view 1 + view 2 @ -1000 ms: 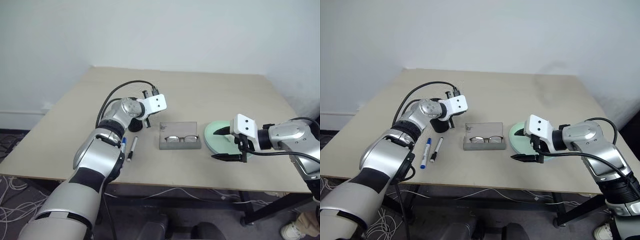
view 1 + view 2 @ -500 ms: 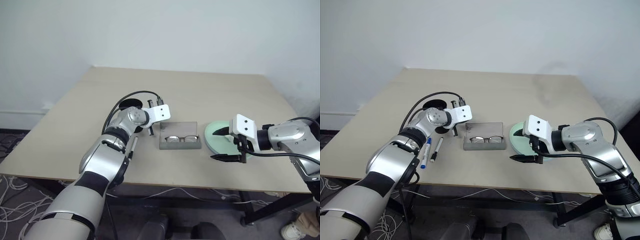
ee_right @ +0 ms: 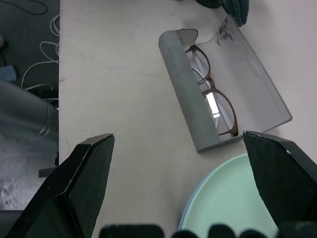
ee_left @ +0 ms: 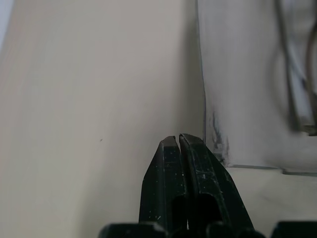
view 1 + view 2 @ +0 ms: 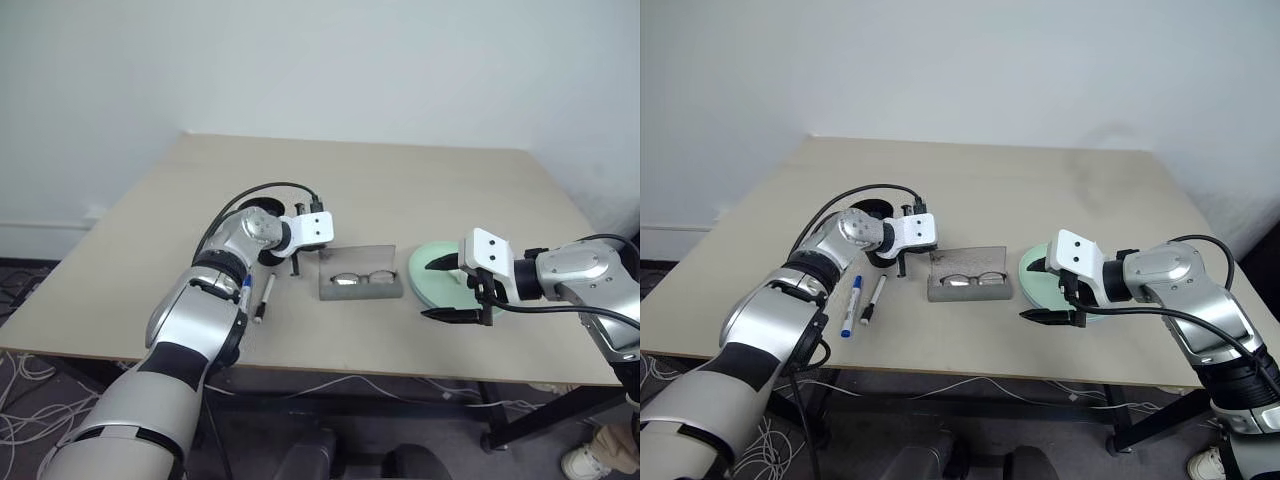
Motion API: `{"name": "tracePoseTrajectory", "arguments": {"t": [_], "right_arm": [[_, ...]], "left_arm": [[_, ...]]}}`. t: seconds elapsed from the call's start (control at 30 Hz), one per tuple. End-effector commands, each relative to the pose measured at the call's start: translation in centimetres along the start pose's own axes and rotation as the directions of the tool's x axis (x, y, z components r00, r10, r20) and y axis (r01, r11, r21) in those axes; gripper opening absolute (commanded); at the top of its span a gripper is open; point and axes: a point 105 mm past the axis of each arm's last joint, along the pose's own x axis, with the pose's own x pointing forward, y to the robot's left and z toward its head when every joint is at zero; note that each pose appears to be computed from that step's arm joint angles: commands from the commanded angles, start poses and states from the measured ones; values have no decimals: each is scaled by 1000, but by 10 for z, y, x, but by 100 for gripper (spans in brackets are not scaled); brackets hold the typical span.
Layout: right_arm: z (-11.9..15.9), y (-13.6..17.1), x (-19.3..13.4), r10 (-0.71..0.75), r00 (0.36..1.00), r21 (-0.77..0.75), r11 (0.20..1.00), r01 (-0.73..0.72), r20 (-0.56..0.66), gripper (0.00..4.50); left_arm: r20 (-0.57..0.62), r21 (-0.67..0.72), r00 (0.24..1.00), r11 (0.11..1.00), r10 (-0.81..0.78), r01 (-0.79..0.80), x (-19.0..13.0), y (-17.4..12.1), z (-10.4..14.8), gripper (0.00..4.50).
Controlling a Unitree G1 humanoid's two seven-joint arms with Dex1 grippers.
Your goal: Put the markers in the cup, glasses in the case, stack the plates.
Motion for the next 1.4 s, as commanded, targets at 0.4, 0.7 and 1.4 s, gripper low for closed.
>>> {"name": "tracePoseTrajectory", "arguments": {"t": [0.4,0.7,1.4], "right_arm": [[6,-8,-7,-18,1000,-18,1000,18,1,450],[-4,-17,-13,-47,999,11,999,47,-25,450],[-4,-23,-17,-58,998,0,998,58,-28,450]], "left_arm": [[124,134,964,966,-237,220,-14,-18,23,1],[167,196,934,939,-316,282,-18,-31,28,1],[228,134,946,970,-231,205,-35,-21,23,1]]}}
